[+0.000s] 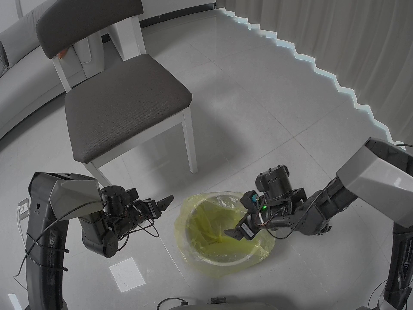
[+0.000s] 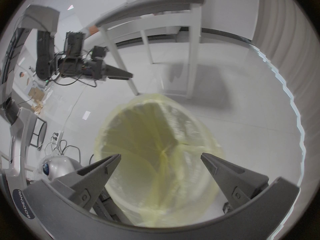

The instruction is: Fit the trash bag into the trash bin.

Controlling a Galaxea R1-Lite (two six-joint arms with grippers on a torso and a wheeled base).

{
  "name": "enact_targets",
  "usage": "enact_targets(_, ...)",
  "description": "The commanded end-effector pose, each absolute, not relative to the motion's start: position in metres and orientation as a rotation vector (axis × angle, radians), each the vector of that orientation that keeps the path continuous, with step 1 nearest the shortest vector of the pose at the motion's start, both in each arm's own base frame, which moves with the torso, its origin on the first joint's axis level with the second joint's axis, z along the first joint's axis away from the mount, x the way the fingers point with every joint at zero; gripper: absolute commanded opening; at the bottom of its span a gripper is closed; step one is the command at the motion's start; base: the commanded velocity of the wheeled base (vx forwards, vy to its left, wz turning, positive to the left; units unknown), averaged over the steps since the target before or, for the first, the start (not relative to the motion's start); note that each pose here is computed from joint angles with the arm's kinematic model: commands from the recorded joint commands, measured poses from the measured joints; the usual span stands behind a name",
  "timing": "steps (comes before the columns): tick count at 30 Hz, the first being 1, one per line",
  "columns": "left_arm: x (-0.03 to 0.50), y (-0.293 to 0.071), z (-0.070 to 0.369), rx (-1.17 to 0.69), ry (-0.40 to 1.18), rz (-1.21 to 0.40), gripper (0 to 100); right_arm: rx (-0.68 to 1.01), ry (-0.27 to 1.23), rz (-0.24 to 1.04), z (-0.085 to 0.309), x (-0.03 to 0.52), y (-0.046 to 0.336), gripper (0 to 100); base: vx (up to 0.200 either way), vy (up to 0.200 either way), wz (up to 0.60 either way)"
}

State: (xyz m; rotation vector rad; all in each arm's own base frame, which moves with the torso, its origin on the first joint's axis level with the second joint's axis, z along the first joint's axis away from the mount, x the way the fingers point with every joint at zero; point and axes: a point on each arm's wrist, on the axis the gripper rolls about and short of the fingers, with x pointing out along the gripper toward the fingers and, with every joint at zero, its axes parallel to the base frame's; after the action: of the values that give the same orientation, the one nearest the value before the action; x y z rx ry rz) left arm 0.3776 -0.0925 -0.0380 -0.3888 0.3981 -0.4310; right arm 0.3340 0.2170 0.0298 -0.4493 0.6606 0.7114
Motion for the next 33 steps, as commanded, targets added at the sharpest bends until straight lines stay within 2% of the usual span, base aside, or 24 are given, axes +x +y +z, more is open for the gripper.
enact_targets(1,0.37,-0.085,-0.042,-0.389,0.413,-0.41,100,-0.47,0.695,0.774,0.009,0.323,0.239,100,0.0,0.0,0.0)
enact_targets(10,0.365,-0.079,-0.047,-0.39,0.404,-0.398,100,-0.454,0.759,0.753,-0.031,0.34,0.246,100,0.0,0.0,0.0)
enact_targets(16,0.365,-0.074,-0.048,-0.388,0.396,-0.385,100,-0.441,0.749,0.722,-0.036,0.355,0.244,100,0.0,0.0,0.0)
enact_targets(23,0.365,-0.072,-0.051,-0.387,0.403,-0.379,100,-0.421,0.733,0.684,-0.028,0.367,0.232,100,0.0,0.0,0.0)
enact_targets(33,0.363,-0.075,-0.052,-0.384,0.404,-0.385,100,-0.388,0.66,0.67,0.03,0.356,0.219,100,0.0,0.0,0.0)
